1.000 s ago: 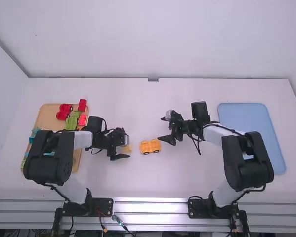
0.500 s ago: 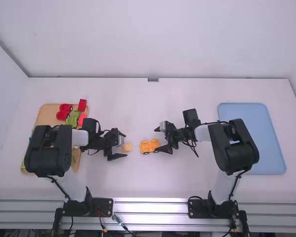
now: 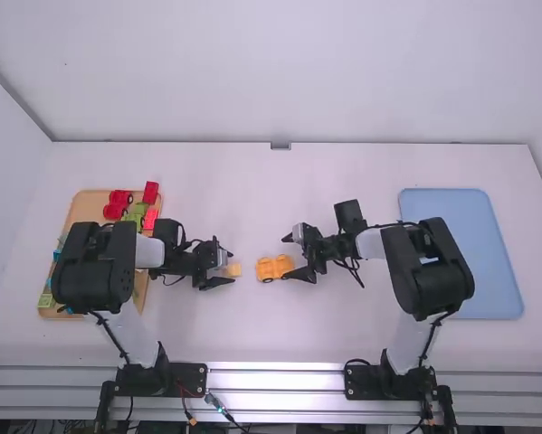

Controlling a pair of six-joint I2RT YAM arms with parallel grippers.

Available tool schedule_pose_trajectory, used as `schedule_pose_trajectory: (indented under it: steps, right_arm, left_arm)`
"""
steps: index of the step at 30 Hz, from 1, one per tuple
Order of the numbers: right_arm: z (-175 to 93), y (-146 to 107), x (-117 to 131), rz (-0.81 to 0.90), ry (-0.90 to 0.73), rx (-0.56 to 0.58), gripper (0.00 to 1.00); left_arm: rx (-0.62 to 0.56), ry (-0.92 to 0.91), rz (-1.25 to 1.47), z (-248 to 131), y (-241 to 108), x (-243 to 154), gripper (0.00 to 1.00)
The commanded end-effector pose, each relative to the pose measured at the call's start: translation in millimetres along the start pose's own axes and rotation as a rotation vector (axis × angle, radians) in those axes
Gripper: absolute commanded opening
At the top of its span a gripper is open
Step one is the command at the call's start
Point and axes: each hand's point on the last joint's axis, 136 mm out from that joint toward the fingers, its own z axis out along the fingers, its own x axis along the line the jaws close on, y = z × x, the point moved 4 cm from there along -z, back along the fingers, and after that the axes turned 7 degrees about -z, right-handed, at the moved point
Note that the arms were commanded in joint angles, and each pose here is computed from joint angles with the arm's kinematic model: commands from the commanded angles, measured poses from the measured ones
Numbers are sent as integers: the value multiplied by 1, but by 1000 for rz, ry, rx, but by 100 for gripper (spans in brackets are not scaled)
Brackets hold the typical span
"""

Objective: Assemble lego blocks to make yellow taxi

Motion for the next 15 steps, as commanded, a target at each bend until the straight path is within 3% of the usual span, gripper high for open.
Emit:
schedule_pose_trajectory:
  steps: [1, 8, 15]
  right_arm:
    - [2, 2, 1, -2, 15, -23, 99]
    - [2, 1, 1, -1, 13, -18, 99]
    - [2, 0, 0, -1, 10, -12, 99]
  left_arm:
    - [-22, -43, -29, 6, -5, -13, 70]
    - [-21, -47, -35, 8, -8, -13, 62]
    - [-21, -51, -27, 9, -7, -14, 45]
